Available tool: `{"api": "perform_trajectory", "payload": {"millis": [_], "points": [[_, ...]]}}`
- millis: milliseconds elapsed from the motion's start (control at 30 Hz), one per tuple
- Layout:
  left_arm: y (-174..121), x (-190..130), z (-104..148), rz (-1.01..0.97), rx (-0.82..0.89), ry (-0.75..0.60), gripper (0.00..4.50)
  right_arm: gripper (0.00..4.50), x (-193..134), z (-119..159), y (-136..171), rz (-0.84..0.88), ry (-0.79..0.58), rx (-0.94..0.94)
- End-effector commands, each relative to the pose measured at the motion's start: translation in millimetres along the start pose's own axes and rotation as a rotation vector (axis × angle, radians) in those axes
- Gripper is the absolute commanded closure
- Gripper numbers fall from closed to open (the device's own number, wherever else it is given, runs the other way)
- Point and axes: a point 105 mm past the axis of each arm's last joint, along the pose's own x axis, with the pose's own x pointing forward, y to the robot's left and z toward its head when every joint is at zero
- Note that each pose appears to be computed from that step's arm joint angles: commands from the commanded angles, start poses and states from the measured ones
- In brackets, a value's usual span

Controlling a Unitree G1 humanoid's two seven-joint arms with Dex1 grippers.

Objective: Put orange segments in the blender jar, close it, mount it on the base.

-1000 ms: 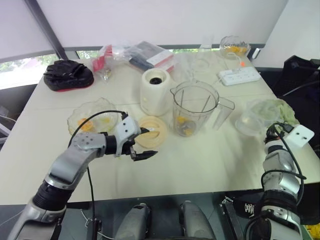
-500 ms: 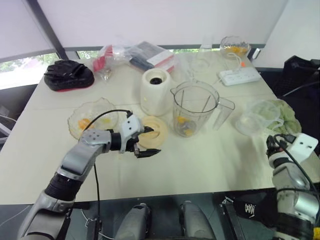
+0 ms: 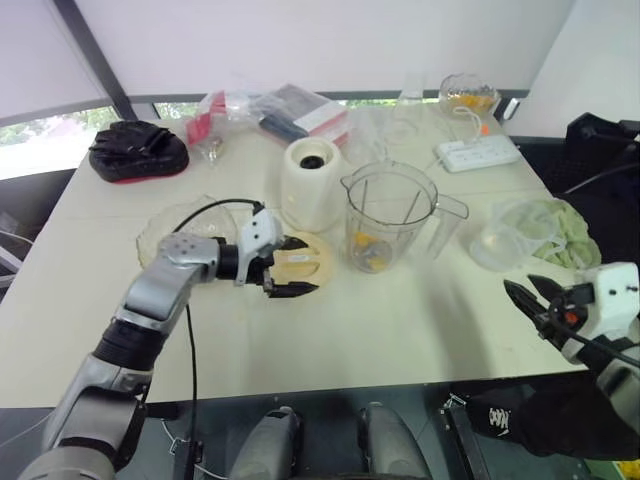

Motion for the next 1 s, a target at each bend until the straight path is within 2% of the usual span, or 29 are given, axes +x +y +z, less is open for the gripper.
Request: {"api": "perform_trajectory", "payload": {"millis": [33, 133, 333, 633, 1000], "points": [[7, -9, 17, -0.041, 0.071, -0.007, 0.0, 2.54, 4, 29, 30, 0.195, -0.038, -0.063], [14, -12, 14, -0.103, 0.109, 0.074, 0.0, 2.54, 11, 29, 61, 0.394, 0.027, -0.158], [35, -18, 12, -0.161, 0.135, 0.158, 0.0, 2.54, 25, 38, 94, 0.548, 0.004, -0.213], [53, -12, -5, -0.241, 0.17, 0.289, 0.0, 2.54, 40, 53, 119, 0.562, -0.085, -0.248], [64, 11, -25, -0.197, 0.22, 0.408, 0.0, 2.54, 32, 48, 131, 0.545, -0.078, -0.256]]}}
